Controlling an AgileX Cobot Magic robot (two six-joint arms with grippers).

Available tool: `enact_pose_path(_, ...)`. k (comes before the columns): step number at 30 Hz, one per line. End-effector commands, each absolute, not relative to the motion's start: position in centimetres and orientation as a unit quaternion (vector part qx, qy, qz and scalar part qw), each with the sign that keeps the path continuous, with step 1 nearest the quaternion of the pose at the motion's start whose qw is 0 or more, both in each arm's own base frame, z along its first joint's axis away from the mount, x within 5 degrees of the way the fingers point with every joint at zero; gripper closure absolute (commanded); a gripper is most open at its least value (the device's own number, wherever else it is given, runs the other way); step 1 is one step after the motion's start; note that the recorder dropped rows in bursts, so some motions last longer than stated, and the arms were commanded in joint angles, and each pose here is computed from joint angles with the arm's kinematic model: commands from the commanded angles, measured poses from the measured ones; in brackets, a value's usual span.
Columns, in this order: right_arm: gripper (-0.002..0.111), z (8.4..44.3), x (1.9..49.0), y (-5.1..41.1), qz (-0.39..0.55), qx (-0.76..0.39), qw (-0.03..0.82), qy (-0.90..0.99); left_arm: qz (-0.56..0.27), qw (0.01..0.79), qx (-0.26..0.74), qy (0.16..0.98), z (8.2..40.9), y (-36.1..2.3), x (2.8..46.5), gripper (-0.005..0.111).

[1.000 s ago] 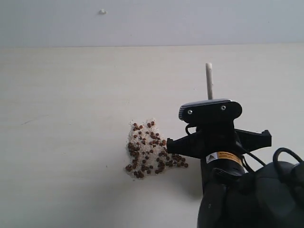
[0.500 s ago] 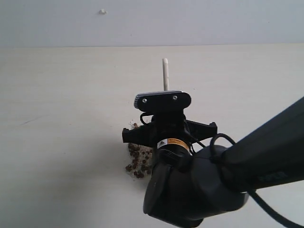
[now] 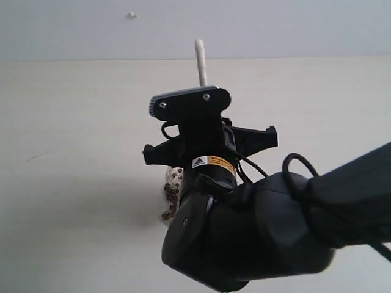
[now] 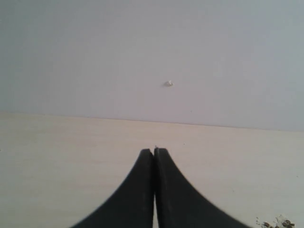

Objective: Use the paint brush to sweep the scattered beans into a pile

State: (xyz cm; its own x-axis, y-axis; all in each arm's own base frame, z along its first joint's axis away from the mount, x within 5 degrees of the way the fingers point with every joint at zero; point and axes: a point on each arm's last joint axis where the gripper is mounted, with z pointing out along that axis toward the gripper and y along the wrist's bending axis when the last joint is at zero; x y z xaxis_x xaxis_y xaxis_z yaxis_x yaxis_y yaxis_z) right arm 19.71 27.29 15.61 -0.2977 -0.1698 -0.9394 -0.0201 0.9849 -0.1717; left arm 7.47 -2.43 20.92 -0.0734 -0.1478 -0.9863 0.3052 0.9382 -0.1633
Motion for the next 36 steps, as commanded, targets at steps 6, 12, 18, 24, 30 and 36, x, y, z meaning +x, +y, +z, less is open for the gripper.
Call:
enact_pose_path(6,0.108,16.5,16.4,29.9,0.051,-0.323,0.553,0.767,-0.171,0.68,0.054,0.711,21.0,-2.4,7.4,0.107)
enact_pose_path(12,0.108,14.8,15.2,29.1,0.253,-0.417,0.534,0.691,-0.171,0.68,0.054,0.711,21.0,-2.4,7.4,0.107)
enact_pose_path(18,0.108,14.8,16.5,26.4,0.407,-0.408,0.509,0.64,-0.171,0.68,0.054,0.711,21.0,-2.4,7.4,0.107)
enact_pose_path(24,0.108,14.0,18.1,24.2,0.483,-0.403,0.47,0.619,-0.171,0.68,0.054,0.711,21.0,-2.4,7.4,0.107)
enact_pose_path(30,0.108,11.2,19.2,22.7,0.498,-0.387,0.402,0.664,-0.171,0.68,0.054,0.711,21.0,-2.4,7.4,0.107)
enact_pose_path(36,0.108,9.8,20.2,21.6,0.494,-0.369,0.383,0.688,-0.171,0.68,0.054,0.711,21.0,-2.4,7.4,0.107)
